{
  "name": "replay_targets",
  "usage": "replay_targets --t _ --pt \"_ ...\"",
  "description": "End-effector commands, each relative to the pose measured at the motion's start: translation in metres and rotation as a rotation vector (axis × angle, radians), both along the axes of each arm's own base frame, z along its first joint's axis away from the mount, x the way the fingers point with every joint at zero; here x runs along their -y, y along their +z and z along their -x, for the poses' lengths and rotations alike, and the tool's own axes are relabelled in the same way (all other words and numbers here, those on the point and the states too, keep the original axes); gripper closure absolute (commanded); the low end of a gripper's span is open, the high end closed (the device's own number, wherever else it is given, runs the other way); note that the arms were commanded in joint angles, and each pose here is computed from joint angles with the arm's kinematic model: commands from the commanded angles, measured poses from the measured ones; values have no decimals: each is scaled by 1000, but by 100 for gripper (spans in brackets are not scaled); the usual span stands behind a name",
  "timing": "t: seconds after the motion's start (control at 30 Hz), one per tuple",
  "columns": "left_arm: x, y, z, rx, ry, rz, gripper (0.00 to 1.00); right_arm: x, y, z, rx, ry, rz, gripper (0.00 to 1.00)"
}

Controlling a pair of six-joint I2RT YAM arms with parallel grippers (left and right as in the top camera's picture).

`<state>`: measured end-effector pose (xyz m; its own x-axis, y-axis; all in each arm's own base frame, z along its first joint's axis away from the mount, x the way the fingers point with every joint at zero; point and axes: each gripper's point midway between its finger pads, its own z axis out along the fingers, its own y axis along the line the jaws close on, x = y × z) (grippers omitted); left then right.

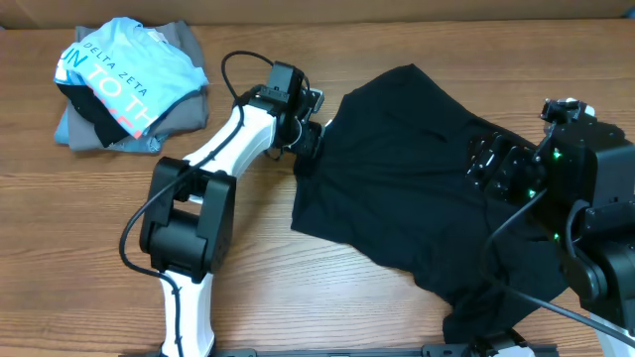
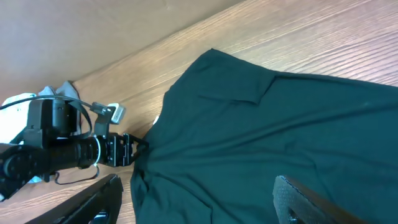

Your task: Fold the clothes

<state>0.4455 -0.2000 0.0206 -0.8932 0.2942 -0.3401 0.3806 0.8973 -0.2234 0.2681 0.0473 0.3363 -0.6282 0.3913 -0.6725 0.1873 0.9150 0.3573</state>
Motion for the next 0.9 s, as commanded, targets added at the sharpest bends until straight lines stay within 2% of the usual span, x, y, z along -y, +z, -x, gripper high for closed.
replay_targets --t 0.0,0.07,0.13,0.2,0.27,0.47,0.67,0.77,0.87 --pt "-7 -20 1 -12 -9 -74 42 3 7 0 22 -17 -1 19" --pt "-12 -30 3 -26 -2 -102 51 6 8 0 25 -30 10 19" --pt "-18 -37 3 -34 7 -140 67 10 8 -1 27 -47 23 19" --pt "-26 -46 5 -46 17 -182 77 14 7 -1 27 -64 38 19" --pt "-30 -54 8 -63 19 -206 96 17 7 -1 26 -77 49 19" --pt "-75 -58 5 -62 113 -386 96 23 -1 -5 0 -107 83 19" --pt "-189 -25 -4 -2 438 -714 96 23 -35 -19 -111 -143 99 21" --pt "-235 -20 3 -60 535 -695 96 24 -65 -27 -222 -185 96 21" --pt "-249 -18 8 -120 588 -555 96 33 -86 -36 -302 -241 93 20"
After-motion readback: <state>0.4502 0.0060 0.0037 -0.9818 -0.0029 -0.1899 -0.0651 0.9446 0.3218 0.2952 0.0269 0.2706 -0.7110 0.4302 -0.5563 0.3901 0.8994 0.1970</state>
